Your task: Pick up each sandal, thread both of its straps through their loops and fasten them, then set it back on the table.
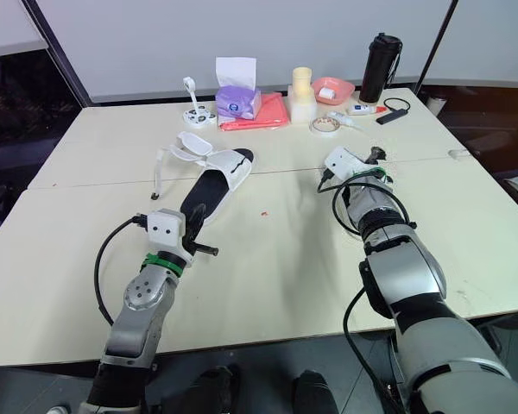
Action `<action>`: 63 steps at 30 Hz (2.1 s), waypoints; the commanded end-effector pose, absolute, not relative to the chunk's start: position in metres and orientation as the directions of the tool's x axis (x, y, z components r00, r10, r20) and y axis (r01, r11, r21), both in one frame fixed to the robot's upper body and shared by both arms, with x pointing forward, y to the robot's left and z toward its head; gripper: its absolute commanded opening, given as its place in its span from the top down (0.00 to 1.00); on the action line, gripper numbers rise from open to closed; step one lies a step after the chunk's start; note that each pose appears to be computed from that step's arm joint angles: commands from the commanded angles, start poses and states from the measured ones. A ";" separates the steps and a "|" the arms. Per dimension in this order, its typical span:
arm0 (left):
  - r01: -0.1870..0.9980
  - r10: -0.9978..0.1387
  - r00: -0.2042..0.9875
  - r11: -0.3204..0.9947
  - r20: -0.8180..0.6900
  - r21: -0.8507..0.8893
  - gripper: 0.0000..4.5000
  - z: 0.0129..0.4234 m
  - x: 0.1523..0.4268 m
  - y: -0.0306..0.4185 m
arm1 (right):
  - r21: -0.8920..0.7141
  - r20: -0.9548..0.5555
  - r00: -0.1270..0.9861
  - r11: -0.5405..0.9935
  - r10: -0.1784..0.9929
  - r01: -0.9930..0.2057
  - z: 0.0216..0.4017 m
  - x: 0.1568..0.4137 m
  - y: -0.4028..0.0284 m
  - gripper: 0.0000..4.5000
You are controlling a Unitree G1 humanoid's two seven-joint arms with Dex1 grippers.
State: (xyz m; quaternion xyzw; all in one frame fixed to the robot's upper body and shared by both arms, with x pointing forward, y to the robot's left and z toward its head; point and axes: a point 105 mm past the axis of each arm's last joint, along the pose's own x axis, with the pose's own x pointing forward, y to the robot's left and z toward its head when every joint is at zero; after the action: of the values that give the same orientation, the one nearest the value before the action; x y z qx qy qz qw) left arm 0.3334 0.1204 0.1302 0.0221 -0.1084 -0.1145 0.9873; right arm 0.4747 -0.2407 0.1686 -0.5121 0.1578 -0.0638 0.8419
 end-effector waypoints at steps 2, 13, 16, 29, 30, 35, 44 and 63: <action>0.214 -0.229 0.938 0.973 0.261 0.083 1.00 0.142 0.329 0.121 | -0.806 -0.246 0.952 0.584 -0.183 -0.096 0.174 0.464 -0.239 0.01; 0.201 -0.221 0.933 0.975 0.283 0.100 1.00 0.150 0.332 0.126 | -0.367 -0.329 0.920 0.868 0.215 -0.334 0.180 0.326 -0.189 0.01; 0.203 -0.225 0.932 0.974 0.285 0.103 1.00 0.150 0.333 0.126 | -0.145 -0.239 0.865 0.865 0.441 -0.481 0.183 0.287 -0.160 0.01; 0.208 -0.238 0.924 0.970 0.299 0.128 1.00 0.159 0.335 0.132 | -0.079 -0.046 0.889 0.885 0.457 -0.459 0.174 0.244 -0.152 0.01; 0.209 -0.239 0.924 0.969 0.300 0.129 1.00 0.160 0.336 0.133 | -0.090 -0.031 0.891 0.887 0.453 -0.454 0.175 0.244 -0.152 0.01; 0.222 -0.252 0.918 0.966 0.306 0.130 1.00 0.167 0.341 0.135 | -0.139 -0.017 0.890 0.881 0.455 -0.453 0.170 0.243 -0.149 0.01; 0.233 -0.357 0.881 0.899 0.311 0.371 1.00 0.200 0.378 0.136 | -0.163 0.009 0.890 0.879 0.455 -0.448 0.167 0.247 -0.141 0.01; 0.186 -0.555 0.831 0.318 0.024 0.930 0.00 0.187 0.431 0.123 | -0.180 0.036 0.896 0.885 0.442 -0.429 0.170 0.253 -0.135 0.00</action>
State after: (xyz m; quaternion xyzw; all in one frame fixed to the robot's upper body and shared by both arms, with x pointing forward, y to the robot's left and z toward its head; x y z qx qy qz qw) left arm 0.4285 0.1286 0.1750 0.5159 -0.1498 -0.2373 0.8094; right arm 0.2551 -0.1391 0.1593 -0.0819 -0.0123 0.2158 0.9729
